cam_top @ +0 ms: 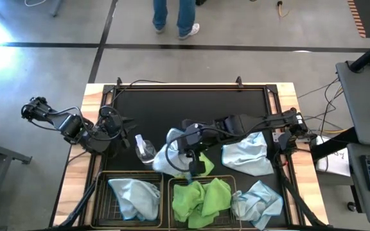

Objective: Sort microfiber towel by color & place in baskets
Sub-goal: Put the white microfiber cloth into the left wire basket

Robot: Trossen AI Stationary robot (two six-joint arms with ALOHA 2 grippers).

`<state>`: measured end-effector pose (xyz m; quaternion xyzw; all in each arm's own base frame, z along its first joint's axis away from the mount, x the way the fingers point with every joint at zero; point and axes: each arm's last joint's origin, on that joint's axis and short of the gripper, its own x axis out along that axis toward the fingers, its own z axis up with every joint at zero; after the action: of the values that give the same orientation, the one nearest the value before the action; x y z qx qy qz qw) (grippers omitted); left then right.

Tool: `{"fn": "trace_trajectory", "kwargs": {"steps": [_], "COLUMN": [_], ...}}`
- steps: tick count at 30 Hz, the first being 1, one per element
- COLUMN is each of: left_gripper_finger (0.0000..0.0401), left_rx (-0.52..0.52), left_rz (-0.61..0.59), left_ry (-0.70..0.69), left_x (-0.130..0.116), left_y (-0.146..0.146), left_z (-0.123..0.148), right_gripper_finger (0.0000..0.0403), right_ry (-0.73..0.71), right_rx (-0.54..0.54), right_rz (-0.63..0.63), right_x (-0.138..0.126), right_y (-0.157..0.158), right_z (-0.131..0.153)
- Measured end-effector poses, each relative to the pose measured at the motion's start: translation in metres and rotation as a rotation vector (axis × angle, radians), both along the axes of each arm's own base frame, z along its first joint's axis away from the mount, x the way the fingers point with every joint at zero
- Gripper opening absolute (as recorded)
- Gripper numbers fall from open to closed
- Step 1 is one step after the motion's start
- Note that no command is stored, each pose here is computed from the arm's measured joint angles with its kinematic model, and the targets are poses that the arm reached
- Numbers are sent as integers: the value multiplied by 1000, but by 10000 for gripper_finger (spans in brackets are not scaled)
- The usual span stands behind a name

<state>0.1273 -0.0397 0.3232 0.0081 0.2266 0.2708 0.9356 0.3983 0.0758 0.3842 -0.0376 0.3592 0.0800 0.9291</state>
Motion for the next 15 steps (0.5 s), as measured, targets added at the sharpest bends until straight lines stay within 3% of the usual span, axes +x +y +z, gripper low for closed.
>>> {"fn": "trace_trajectory", "kwargs": {"steps": [15], "left_gripper_finger": [113], "left_rx": [0], "left_rz": [0], "left_ry": [0], "left_x": [0], "left_y": [0], "left_z": [0], "right_gripper_finger": [9], "right_ry": [-205], "right_rx": [45], "right_rz": [57], "right_x": [6], "right_y": [25], "right_z": [20]}}
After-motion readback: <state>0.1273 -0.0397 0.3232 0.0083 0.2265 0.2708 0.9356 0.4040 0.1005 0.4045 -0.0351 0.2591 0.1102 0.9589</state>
